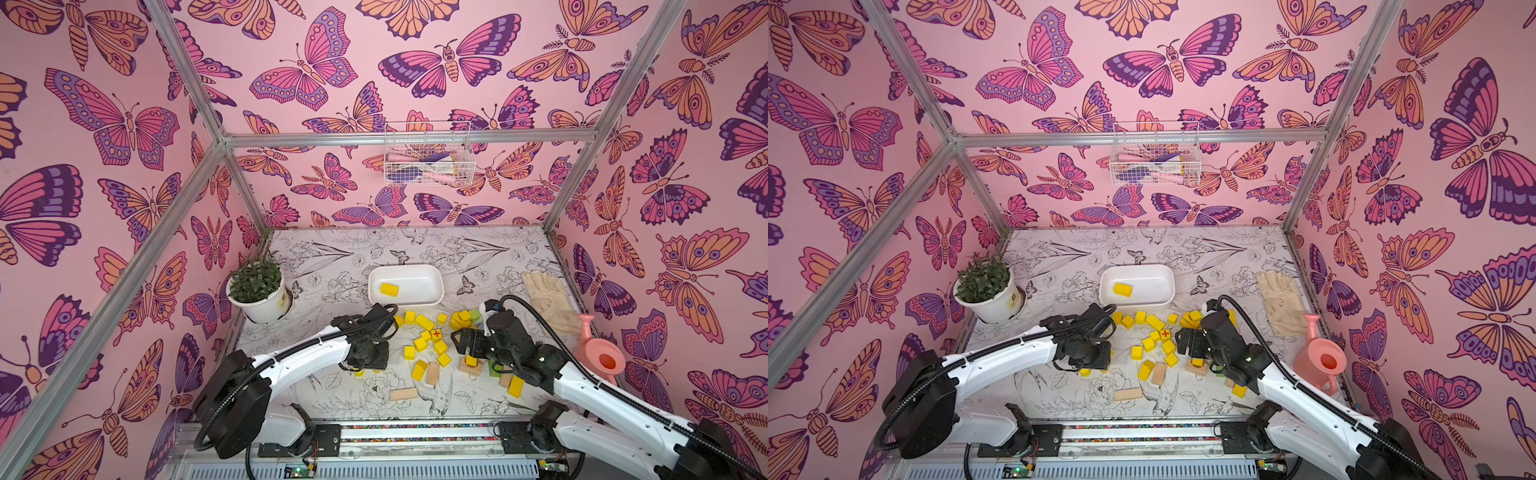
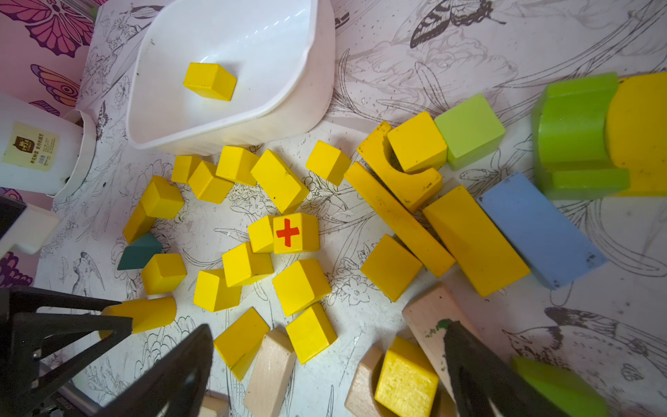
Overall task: Pick out the yellow building blocks
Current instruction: Pick up the building block from the center of the board.
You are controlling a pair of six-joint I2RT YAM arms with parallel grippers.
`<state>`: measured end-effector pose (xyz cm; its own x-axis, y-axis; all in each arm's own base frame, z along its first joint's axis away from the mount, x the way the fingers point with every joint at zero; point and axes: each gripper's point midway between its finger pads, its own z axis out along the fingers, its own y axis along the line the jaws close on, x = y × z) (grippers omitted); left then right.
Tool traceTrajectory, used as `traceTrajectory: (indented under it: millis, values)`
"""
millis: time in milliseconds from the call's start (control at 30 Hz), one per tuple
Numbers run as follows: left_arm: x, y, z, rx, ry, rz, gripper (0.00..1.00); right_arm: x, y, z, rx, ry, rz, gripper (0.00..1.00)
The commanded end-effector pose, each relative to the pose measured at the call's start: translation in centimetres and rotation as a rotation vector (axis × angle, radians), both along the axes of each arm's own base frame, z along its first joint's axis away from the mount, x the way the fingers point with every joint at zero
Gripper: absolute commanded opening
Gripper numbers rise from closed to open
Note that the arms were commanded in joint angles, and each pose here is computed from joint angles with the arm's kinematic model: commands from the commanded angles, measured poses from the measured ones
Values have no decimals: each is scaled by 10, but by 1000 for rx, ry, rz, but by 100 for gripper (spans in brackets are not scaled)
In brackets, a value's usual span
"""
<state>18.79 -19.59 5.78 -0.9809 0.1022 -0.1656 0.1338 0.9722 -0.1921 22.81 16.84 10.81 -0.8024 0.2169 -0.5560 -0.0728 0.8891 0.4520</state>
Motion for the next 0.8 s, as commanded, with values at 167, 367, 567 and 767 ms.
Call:
traceTrajectory:
  millis: [167,367,567,767]
  values:
    - [0,1,2,23,3,-16,29,-1,-4,-4,-17,8,-12,100]
    - [0,-2,7,6,-3,-26,20,-1,-4,-5,-22,12,-12,100]
    - [2,-6,25,-31,-38,-45,0,1,-5,-6,-36,27,-16,99]
    - [9,-6,52,-50,-98,-42,0,1,-6,-8,-37,43,-21,99]
